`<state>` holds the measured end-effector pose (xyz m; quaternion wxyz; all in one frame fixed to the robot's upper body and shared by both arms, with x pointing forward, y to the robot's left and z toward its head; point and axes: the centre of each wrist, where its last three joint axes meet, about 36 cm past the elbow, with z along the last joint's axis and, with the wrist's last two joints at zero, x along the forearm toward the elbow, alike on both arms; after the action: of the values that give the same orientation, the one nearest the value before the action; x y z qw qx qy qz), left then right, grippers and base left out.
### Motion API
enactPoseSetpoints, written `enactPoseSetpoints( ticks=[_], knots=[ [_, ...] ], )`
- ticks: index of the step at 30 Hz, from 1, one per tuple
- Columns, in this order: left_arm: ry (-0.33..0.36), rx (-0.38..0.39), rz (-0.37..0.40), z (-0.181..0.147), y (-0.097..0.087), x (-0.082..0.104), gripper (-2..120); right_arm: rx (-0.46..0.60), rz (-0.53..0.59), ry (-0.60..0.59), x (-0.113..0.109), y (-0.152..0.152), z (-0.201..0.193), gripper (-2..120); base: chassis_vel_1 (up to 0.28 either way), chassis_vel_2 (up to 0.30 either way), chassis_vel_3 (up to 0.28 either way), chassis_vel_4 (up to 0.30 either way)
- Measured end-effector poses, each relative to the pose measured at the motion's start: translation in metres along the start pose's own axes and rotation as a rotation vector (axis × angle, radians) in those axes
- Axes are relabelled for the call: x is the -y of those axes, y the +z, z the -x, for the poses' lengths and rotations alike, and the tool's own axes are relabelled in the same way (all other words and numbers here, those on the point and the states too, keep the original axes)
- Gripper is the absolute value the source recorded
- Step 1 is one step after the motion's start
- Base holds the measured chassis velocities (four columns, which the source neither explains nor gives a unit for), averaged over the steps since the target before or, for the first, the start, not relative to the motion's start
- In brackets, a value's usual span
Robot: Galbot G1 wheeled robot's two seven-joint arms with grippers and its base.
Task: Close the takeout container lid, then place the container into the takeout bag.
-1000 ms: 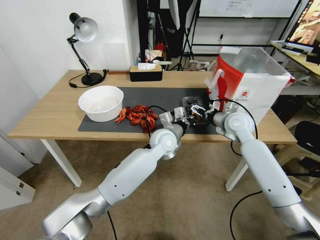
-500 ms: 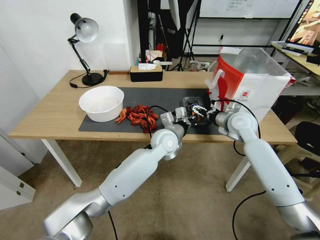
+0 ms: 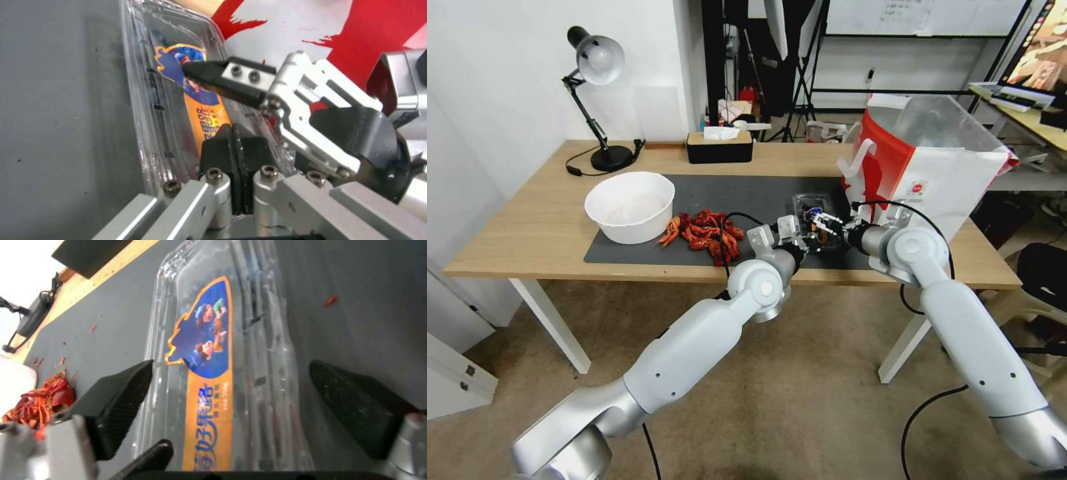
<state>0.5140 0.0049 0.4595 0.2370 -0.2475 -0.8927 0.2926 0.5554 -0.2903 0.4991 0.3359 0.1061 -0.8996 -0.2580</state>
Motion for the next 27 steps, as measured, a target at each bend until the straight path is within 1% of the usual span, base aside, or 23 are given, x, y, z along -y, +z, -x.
enactPoseSetpoints(
  ticks=[2,4,5,6,7,8,11,12,13,15,16,17,19,20,23,24,27],
  knots=[
    [0.001,0.002,0.001,0.0001,-0.0011,0.0007,0,-0.004,-0.002,0.001,0.0014,0.0012,-0.0006,80,0.000,0.000,0.000,0.000],
    [0.001,0.002,0.001,0.0001,-0.0013,0.0008,0,-0.005,-0.003,0.001,0.0020,0.0017,-0.0009,78,0.000,0.000,0.000,0.000],
    [0.001,0.002,0.001,0.0001,-0.0013,0.0009,0,-0.006,-0.004,0.001,0.0026,0.0022,-0.0012,70,0.000,0.000,0.000,0.000],
    [0.001,0.003,0.001,0.0001,-0.0013,0.0009,0,-0.006,-0.004,0.002,0.0027,0.0023,-0.0014,67,0.000,0.000,0.000,0.000],
    [0.001,0.003,0.001,0.0001,-0.0013,0.0009,0,-0.006,-0.004,0.002,0.0027,0.0023,-0.0014,67,0.000,0.000,0.000,0.000],
    [0.001,0.002,0.001,0.0001,-0.0013,0.0010,0,-0.006,-0.005,0.003,0.0027,0.0024,-0.0014,64,0.000,0.000,0.000,0.000],
    [0.001,0.001,0.002,0.0001,-0.0010,0.0011,0,-0.011,-0.003,0.001,0.0027,0.0030,-0.0011,46,0.000,0.000,0.000,0.000],
    [0.001,0.001,0.002,0.0001,-0.0010,0.0011,0,-0.011,-0.003,0.001,0.0027,0.0030,-0.0011,46,0.000,0.000,0.000,0.000],
    [0.001,0.001,0.002,0.0001,-0.0009,0.0012,0,-0.012,-0.002,0.000,0.0027,0.0032,-0.0010,43,0.000,0.000,0.000,0.000],
    [0.003,0.006,0.003,-0.0003,-0.0021,0.0022,0,-0.017,0.000,0.000,0.0029,0.0041,-0.0008,33,0.000,0.000,0.000,0.000],
    [0.003,0.006,0.003,-0.0003,-0.0021,0.0022,0,-0.017,0.000,0.000,0.0029,0.0041,-0.0008,33,0.000,0.000,0.000,0.000],
    [0.005,0.007,0.003,-0.0004,-0.0020,0.0027,0,-0.019,0.000,-0.001,0.0028,0.0047,-0.0005,30,0.000,0.000,0.000,0.000],
    [0.009,0.008,0.003,-0.0008,-0.0019,0.0038,0,-0.024,0.000,-0.004,0.0024,0.0062,-0.0006,18,0.000,0.000,0.000,0.000],
    [0.009,0.008,0.003,-0.0008,-0.0019,0.0038,0,-0.024,0.000,-0.004,0.0024,0.0062,-0.0006,18,0.000,0.000,0.000,0.000],
    [0.009,0.012,0.004,-0.0009,-0.0021,0.0042,0,-0.026,-0.001,-0.004,0.0030,0.0073,-0.0013,7,0.000,0.000,0.000,0.000],
    [0.009,0.012,0.004,-0.0009,-0.0021,0.0042,0,-0.026,-0.001,-0.004,0.0030,0.0073,-0.0013,7,0.000,0.000,0.000,0.000],
    [0.010,0.014,0.004,-0.0009,-0.0020,0.0046,0,-0.025,-0.002,-0.003,0.0036,0.0074,-0.0027,0,0.000,0.000,0.000,0.000]
  ],
)
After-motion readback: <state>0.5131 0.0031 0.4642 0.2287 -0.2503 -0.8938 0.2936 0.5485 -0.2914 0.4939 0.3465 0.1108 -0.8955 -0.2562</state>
